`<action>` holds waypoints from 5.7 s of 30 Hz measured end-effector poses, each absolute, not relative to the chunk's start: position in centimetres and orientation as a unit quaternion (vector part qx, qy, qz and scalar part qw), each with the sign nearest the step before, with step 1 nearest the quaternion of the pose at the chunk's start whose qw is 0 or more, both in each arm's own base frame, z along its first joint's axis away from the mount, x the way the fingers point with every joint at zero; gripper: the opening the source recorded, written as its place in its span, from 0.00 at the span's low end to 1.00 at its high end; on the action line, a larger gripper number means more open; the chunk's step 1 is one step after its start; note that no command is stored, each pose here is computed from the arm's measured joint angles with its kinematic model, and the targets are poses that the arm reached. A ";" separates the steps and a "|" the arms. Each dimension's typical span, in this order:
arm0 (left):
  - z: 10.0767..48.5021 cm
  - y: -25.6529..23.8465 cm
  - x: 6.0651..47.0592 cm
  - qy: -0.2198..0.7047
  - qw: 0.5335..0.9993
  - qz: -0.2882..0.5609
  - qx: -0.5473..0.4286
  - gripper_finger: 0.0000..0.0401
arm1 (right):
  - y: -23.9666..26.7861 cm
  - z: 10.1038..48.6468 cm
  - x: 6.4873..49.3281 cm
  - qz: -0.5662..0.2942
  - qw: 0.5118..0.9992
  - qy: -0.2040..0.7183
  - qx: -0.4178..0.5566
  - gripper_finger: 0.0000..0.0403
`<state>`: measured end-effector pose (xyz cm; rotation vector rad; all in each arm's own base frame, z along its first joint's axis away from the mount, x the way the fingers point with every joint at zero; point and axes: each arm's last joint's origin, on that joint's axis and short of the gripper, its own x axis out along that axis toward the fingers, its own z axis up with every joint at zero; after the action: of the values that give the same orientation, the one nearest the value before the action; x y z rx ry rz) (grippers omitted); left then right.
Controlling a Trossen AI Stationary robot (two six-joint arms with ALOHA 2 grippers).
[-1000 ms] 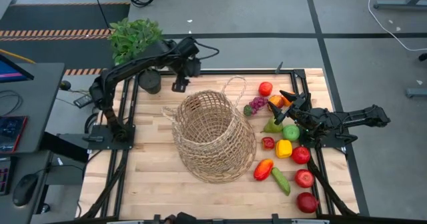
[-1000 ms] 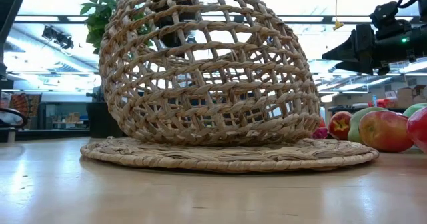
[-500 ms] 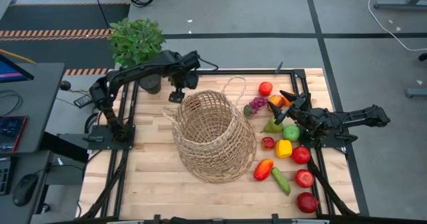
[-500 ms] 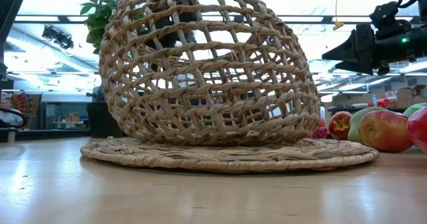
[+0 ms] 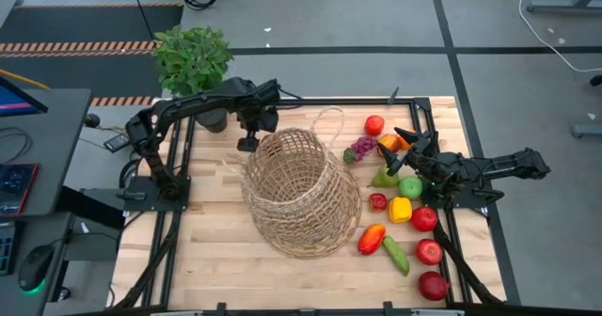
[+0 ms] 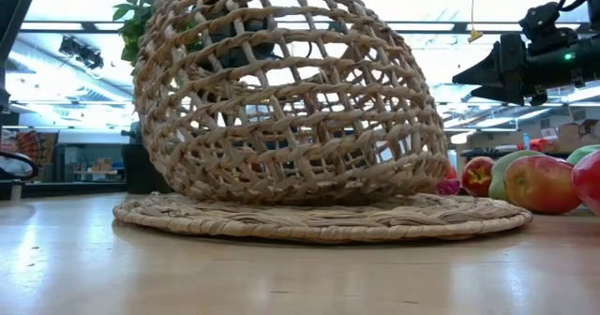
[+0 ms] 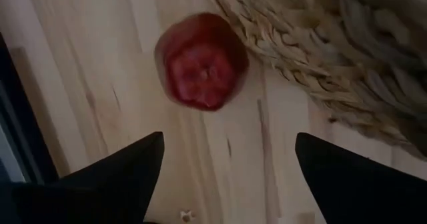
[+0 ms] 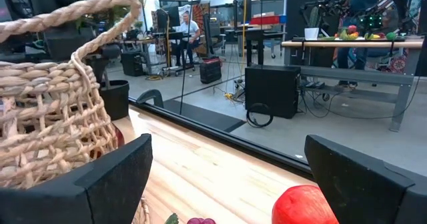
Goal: Build produce basket
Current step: Put the dark red apple into the brown basket
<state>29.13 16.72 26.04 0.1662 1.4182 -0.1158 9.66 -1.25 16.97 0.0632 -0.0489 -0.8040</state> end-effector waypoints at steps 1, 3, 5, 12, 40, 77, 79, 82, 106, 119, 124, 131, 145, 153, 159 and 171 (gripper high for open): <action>26.3 16.9 29.0 0.643 0.762 -0.046 0.064 0.87 | -1.3 17.0 9.7 -0.391 0.919 -0.024 0.031 0.98; 27.1 17.4 28.6 0.614 0.788 -0.025 0.036 0.87 | -1.3 17.0 9.7 -0.391 0.919 -0.024 0.031 0.98; 28.1 18.1 28.1 0.585 0.811 0.001 0.016 0.87 | -1.3 17.0 9.7 -0.391 0.919 -0.024 0.031 0.98; 28.8 20.7 26.3 0.581 0.811 0.054 0.046 0.87 | -1.3 17.0 9.7 -0.391 0.920 -0.024 0.031 0.98; 22.6 19.7 29.6 0.638 0.745 -0.148 0.121 0.87 | -1.3 17.0 9.7 -0.391 0.919 -0.024 0.031 0.98; 18.8 18.4 33.6 0.648 0.761 -0.003 -0.016 0.89 | -1.3 17.0 9.7 -0.391 0.919 -0.024 0.031 0.98; 18.6 18.4 33.7 0.650 0.759 -0.001 -0.014 0.89 | -1.3 17.0 9.7 -0.391 0.920 -0.024 0.031 0.98; 18.5 18.4 33.7 0.651 0.759 0.000 -0.013 0.89 | -1.3 17.0 9.7 -0.391 0.919 -0.024 0.031 0.98; 21.8 18.4 32.9 0.665 0.746 0.018 -0.022 0.73 | -1.3 17.0 9.7 -0.391 0.919 -0.024 0.031 0.98; 24.4 19.5 32.4 0.709 0.697 0.075 0.074 0.73 | -1.3 17.0 9.7 -0.392 0.919 -0.024 0.031 0.98; 26.4 20.4 32.4 0.704 0.694 0.116 0.095 0.73 | -1.3 17.0 9.7 -0.391 0.919 -0.024 0.031 0.98; 32.1 21.3 32.5 0.637 0.745 0.192 0.042 0.73 | -1.3 17.0 9.7 -0.391 0.919 -0.024 0.031 0.98; 45.1 18.0 31.4 0.319 0.902 0.148 -0.249 0.73 | -1.3 17.0 9.7 -0.391 0.919 -0.024 0.031 0.98; 47.6 13.3 31.4 0.274 0.900 0.105 -0.322 0.73 | -1.3 17.0 9.7 -0.391 0.919 -0.024 0.031 0.98; 49.7 11.0 31.7 0.214 0.922 0.057 -0.318 0.73 | -1.3 17.0 9.7 -0.391 0.920 -0.024 0.031 0.98; 57.0 9.5 29.0 -0.040 0.984 -0.049 -0.166 0.73 | -1.3 17.0 9.7 -0.391 0.919 -0.027 0.032 0.98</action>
<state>29.00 9.50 57.04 -0.3332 -0.0810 -0.0994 9.65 -1.26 17.03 0.0662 -0.0548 -0.8044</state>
